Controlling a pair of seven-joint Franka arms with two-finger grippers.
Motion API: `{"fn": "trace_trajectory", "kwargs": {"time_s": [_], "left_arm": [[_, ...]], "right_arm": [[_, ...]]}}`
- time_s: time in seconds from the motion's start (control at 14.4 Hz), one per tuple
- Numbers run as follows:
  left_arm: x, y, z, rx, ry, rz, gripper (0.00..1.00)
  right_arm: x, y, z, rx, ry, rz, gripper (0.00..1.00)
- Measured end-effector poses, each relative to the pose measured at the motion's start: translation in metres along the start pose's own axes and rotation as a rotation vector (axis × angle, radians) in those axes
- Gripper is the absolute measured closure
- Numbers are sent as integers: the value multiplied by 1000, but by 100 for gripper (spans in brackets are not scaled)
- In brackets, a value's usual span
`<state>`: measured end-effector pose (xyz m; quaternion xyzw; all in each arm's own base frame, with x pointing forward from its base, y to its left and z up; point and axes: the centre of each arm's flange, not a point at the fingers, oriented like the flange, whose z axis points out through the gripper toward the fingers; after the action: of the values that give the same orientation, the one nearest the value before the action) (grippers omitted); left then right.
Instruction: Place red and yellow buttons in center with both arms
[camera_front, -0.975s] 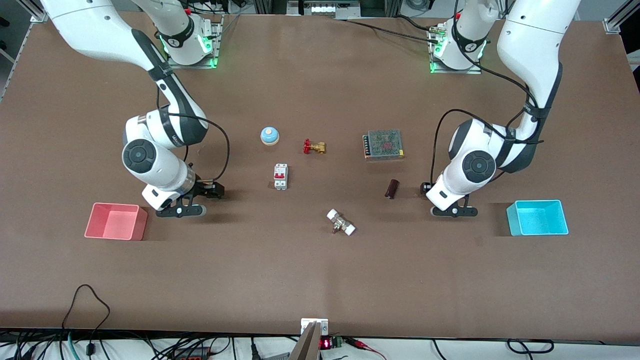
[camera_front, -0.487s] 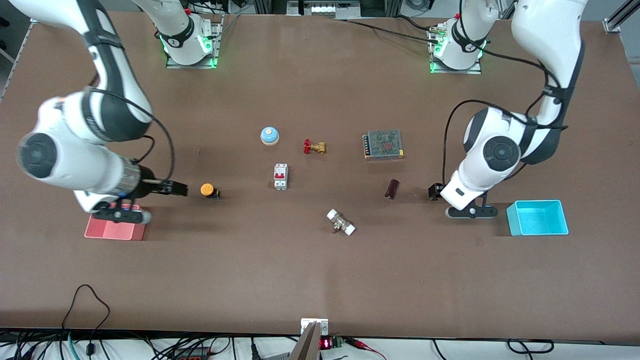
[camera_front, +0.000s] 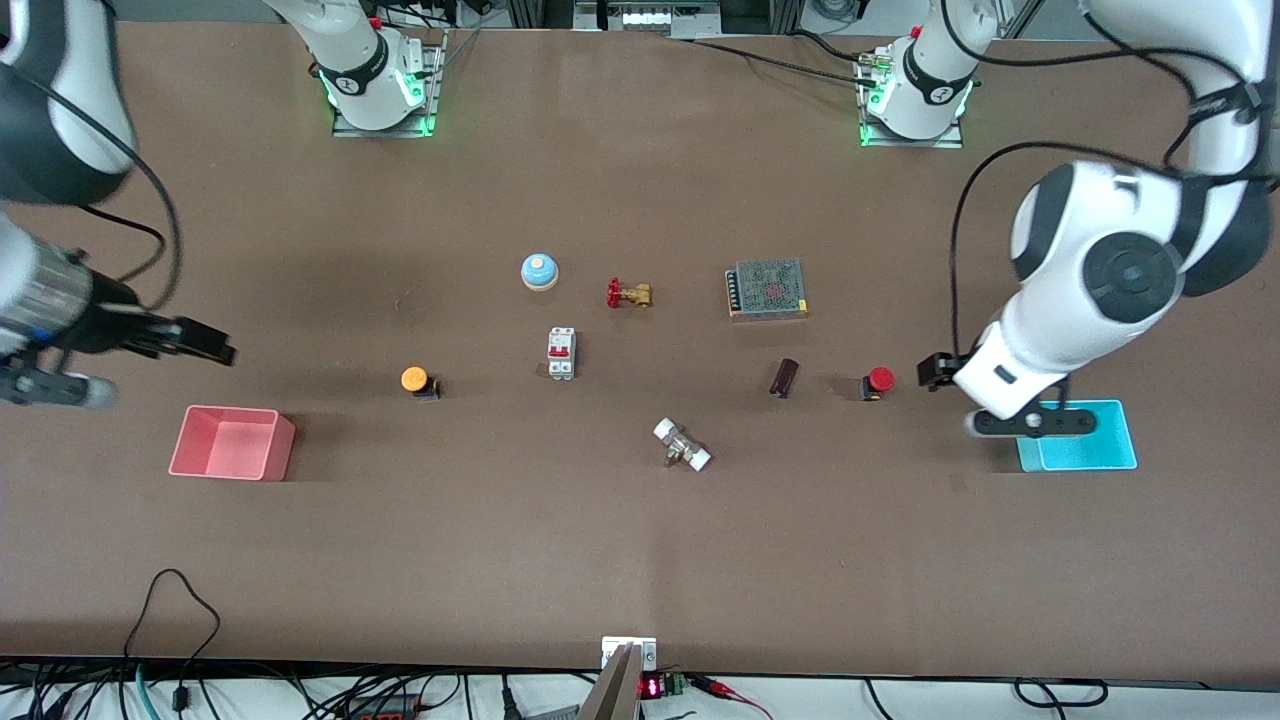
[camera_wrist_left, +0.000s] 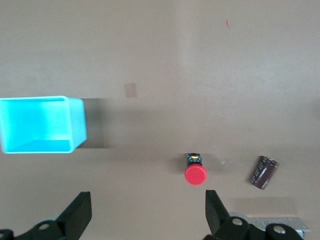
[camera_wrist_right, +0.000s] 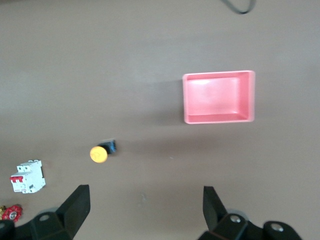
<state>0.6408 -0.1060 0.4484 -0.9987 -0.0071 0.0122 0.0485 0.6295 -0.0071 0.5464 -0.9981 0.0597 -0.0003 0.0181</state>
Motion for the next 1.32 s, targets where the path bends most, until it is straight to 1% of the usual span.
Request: {"fn": "trace_trajectory", "kwargs": {"time_s": [0.14,0.21,0.35,0.49,0.63,0.7,0.77,0.84,0.97,1.04,1.11,1.18,1.32], "left_arm": [[-8,-5,-41,1,19,27,0],[-14,-7,-60,4,16,60,0],[-21,-16,-93,11,-6,126,0],[-21,-34,-106,-3,-14,134,0],[-20,-55,-107,-99,-23,104,0],[-20,-69,-109,-153,-10,75,0],[-21,-83,-115,-182,28,48,0],[-29,-95,-120,-188,56,31,0],[-62,-100,-131,-179,68,25,0],[-77,-99,-135,-164,68,37,0],[-87,-97,-137,-127,67,68,0],[-93,-95,-138,-91,69,102,0],[-94,-93,-138,-65,70,136,0]], "right_arm": [[-21,9,-36,-56,11,-37,0],[-30,9,-49,-76,15,-61,0],[-46,5,-60,-84,5,-78,0],[-56,5,-57,-86,-11,-82,0],[-60,6,-51,-87,-24,-87,0],[-60,6,-49,-87,-28,-89,0],[-60,6,-48,-87,-31,-90,0],[-60,6,-47,-87,-32,-92,0],[-60,4,-46,-88,-35,-97,0],[-60,2,-45,-88,-36,-98,0],[-60,2,-44,-88,-37,-100,0],[-59,1,-44,-88,-38,-101,0],[-59,-1,-42,-77,-39,-102,0]]}}
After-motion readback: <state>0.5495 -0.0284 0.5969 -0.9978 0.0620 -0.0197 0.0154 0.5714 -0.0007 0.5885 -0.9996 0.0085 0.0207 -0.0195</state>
